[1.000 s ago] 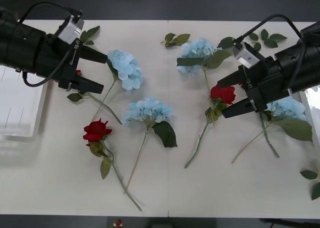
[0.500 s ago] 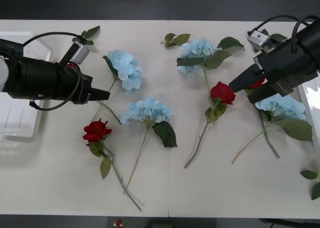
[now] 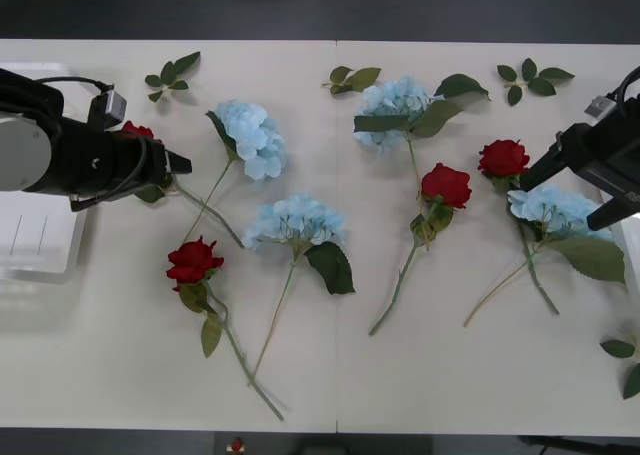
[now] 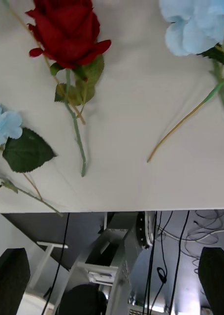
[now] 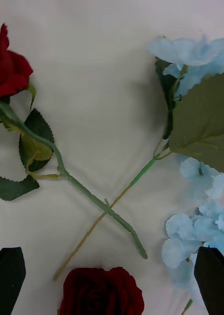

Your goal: Put the red flowers into the right box and the blue flowers into the left box

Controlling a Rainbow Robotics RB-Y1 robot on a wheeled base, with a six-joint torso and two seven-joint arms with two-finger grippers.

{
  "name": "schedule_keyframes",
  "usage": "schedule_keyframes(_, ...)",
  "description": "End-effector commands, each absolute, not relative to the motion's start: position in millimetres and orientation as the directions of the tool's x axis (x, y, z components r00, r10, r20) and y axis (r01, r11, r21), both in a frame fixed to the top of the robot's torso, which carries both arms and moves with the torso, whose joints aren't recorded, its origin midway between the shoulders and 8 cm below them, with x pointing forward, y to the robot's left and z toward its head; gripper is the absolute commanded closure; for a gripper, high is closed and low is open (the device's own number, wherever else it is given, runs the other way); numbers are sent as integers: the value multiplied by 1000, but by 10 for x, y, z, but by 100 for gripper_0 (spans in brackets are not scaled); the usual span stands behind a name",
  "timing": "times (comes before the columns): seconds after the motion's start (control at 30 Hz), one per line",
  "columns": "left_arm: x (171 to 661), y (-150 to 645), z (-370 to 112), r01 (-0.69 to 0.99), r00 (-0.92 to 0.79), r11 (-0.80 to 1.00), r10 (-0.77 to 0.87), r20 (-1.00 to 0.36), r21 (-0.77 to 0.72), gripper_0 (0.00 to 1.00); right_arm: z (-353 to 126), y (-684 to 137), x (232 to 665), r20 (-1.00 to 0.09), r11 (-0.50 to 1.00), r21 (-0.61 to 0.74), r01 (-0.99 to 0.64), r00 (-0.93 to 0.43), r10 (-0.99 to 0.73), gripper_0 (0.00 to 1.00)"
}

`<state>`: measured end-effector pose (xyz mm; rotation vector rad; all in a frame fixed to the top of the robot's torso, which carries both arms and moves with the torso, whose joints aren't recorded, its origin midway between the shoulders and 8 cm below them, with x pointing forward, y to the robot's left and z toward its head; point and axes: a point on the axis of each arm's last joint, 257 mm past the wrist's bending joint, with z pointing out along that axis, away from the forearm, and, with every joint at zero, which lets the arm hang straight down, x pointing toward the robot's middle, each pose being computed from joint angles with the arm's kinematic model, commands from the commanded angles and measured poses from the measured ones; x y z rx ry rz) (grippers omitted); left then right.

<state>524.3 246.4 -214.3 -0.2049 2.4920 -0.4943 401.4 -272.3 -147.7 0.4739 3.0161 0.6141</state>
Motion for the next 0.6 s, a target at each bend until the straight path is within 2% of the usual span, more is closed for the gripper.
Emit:
schedule_keyframes(0.03,5410,2393,-1920,-153,-801,902,-352,-484,-403,0,-1637,-2973,4051,-28,875,344,341,-928,372,0)
schedule_keyframes(0.37,5658,2656,-2052,-405,-781,854,-508,-362,-326,0,-2128,-3189,4237,-137,864,351,362,-893,430,0)
schedule_keyframes(0.6,5756,2701,-2181,-483,-766,817,-569,-299,-316,0,-2316,-3207,4370,-172,852,371,371,-873,455,0)
